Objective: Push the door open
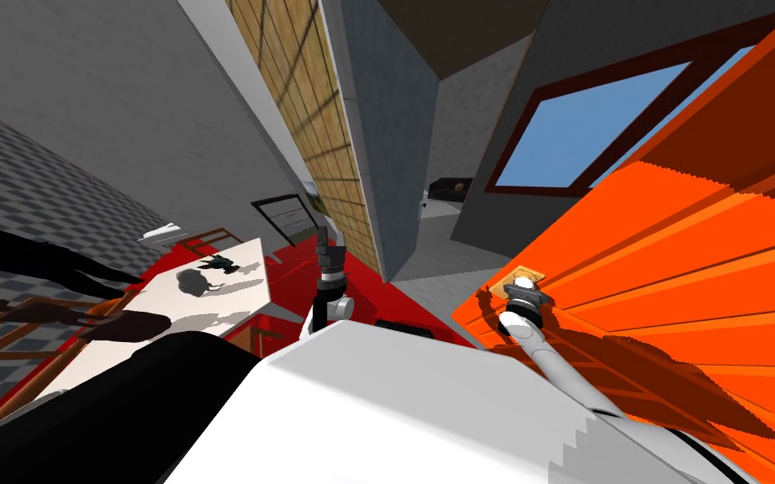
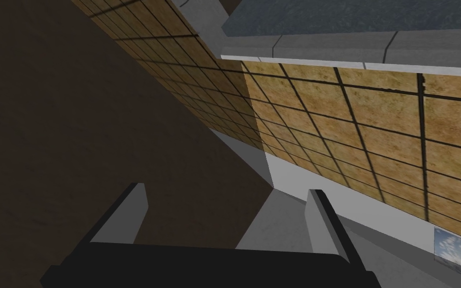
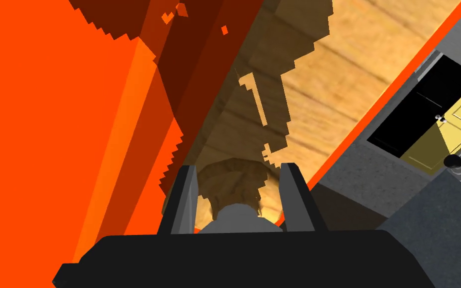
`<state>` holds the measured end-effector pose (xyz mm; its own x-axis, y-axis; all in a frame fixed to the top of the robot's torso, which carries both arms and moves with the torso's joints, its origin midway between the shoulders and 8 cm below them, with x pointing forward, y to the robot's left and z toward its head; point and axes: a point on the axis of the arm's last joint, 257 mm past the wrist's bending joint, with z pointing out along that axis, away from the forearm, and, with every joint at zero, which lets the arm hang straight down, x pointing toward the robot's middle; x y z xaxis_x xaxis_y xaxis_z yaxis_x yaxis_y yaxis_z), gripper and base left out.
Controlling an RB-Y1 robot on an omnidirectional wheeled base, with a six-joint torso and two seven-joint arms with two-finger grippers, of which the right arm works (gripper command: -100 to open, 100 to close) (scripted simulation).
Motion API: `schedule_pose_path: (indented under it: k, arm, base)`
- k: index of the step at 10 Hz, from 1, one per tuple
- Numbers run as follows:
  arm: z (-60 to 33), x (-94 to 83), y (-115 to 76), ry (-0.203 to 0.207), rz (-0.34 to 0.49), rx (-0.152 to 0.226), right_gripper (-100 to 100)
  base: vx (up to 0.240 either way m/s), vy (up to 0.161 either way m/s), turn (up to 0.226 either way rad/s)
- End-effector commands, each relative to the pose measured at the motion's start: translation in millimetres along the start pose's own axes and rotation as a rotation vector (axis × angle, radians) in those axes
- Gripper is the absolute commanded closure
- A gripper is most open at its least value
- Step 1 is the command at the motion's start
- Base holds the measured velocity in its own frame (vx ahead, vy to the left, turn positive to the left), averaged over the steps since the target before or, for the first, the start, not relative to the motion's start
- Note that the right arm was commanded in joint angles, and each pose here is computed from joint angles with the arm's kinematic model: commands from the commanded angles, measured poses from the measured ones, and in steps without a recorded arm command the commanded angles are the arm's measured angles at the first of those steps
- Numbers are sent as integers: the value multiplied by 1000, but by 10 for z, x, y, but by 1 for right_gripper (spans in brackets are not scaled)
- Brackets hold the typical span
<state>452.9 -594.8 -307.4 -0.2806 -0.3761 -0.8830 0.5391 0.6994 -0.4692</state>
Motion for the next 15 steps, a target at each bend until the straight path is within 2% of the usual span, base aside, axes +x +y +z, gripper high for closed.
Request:
schedule_pose_path:
  k: [1,2,3,6,7,10,13,15]
  arm:
    - [64,-86,-69,-19,40,19,100]
    - [66,-103,-31,-19,92,21,100]
    - [66,-103,-31,-19,95,21,100]
    - [69,-138,43,-20,201,25,100]
    - [69,-138,43,-20,204,24,100]
    - [72,-174,117,-21,303,28,100]
    - [73,-192,154,-21,368,30,100]
    - [74,-229,229,-21,462,34,100]
  base:
    - [39,-20,-12]
    - [46,-22,-51]
    - [41,-20,-28]
    - [46,-29,-35]
    - [41,-16,-31]
    - [47,-20,-46]
    - [48,-20,-35]
    - [63,-32,-59]
